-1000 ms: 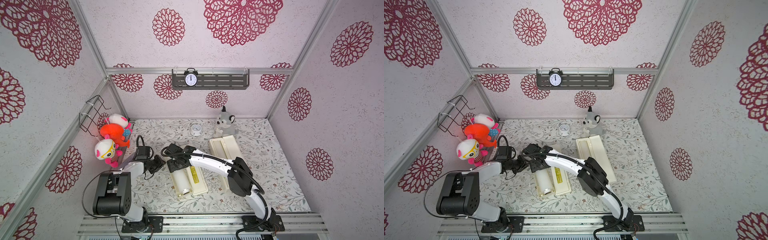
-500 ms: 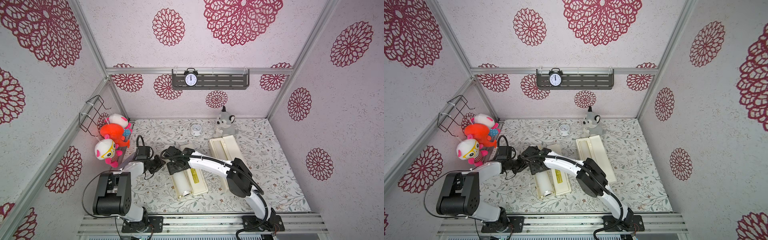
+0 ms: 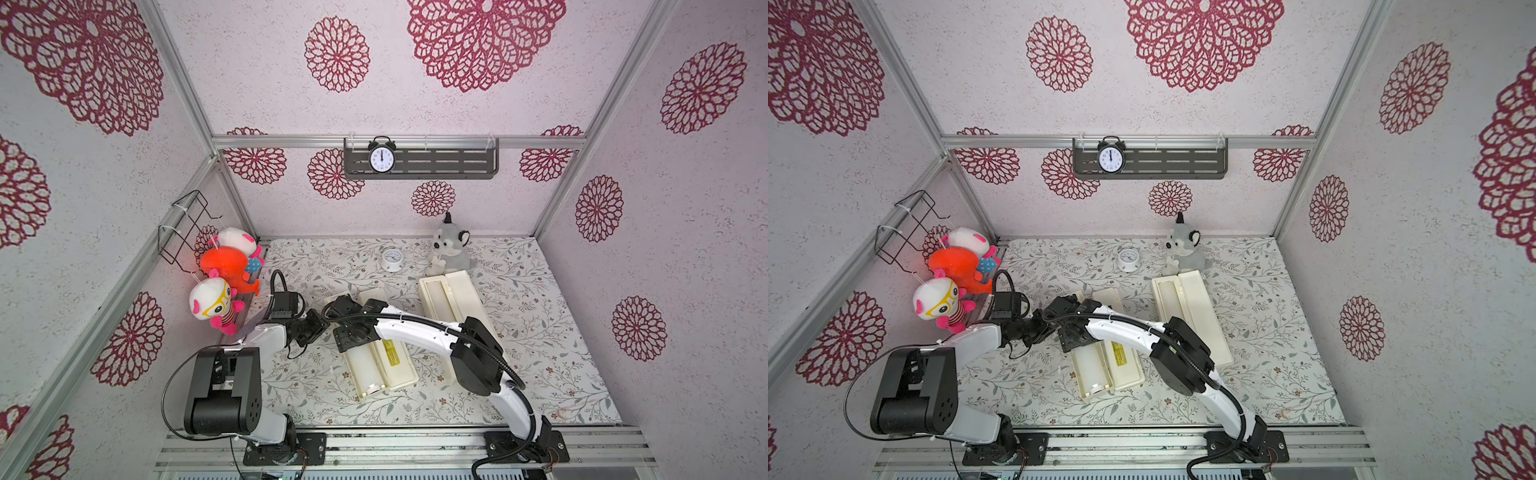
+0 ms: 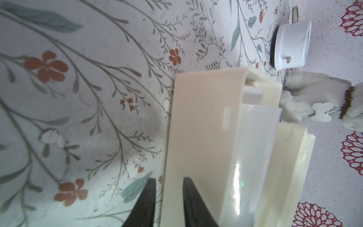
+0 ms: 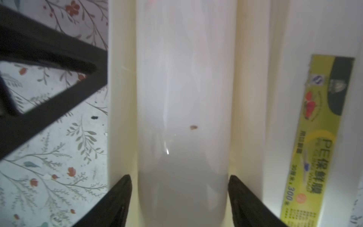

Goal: Put plastic wrap rolls into dispensers
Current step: Place the plastic wrap into the plastic wrap cutting box, then pick up the lid from the center of the board.

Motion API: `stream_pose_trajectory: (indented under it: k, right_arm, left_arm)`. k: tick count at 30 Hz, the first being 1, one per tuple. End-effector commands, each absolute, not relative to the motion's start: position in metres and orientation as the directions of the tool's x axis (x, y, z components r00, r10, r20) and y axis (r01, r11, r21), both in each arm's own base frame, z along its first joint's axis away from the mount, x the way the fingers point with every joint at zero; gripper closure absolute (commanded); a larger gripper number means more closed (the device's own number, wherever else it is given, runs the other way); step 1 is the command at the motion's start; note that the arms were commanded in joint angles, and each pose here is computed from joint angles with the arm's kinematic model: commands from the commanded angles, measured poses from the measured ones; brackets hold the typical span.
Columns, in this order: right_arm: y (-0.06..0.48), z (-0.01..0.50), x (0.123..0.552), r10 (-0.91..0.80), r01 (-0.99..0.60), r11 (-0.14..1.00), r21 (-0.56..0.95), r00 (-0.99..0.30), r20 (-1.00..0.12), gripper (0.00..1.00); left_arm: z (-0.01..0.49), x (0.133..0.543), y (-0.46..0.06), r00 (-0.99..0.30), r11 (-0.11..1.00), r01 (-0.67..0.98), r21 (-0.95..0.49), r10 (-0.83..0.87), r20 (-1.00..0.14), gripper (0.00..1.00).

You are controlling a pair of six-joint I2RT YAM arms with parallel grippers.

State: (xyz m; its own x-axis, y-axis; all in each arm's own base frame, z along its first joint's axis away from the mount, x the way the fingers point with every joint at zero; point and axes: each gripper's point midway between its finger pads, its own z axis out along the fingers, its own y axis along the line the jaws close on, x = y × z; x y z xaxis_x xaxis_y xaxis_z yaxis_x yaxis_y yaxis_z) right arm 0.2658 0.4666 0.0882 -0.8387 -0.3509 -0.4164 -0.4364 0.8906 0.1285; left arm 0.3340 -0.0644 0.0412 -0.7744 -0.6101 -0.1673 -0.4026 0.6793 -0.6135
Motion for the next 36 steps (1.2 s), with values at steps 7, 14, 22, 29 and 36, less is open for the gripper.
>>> stream_pose_trajectory:
  k: [7, 14, 22, 29, 36]
  right_arm:
    - [0.440, 0.187, 0.288, -0.267, -0.428, 0.893, 0.142, -0.755, -0.599, 0.12]
    - [0.384, 0.158, 0.308, -0.315, -0.403, 0.914, 0.038, -0.768, -0.557, 0.08]
    - [0.361, 0.111, 0.317, -0.359, -0.406, 0.914, -0.009, -0.796, -0.488, 0.02]
    - [0.368, 0.081, 0.318, -0.371, -0.433, 0.900, 0.045, -0.817, -0.442, 0.02]
    - [0.363, 0.060, 0.324, -0.376, -0.412, 0.911, -0.001, -0.829, -0.413, 0.01]
  left_arm:
    - [0.049, 0.338, -0.063, -0.776, 0.686, -0.379, -0.621, -0.601, -0.191, 0.72]
    - [0.053, 0.337, -0.070, -0.793, 0.691, -0.349, -0.633, -0.577, -0.193, 0.70]
    - [0.046, 0.341, -0.078, -0.805, 0.695, -0.351, -0.627, -0.566, -0.177, 0.73]
    - [0.046, 0.349, -0.081, -0.808, 0.699, -0.353, -0.622, -0.563, -0.174, 0.73]
    - [0.051, 0.360, -0.089, -0.820, 0.711, -0.332, -0.619, -0.543, -0.184, 0.73]
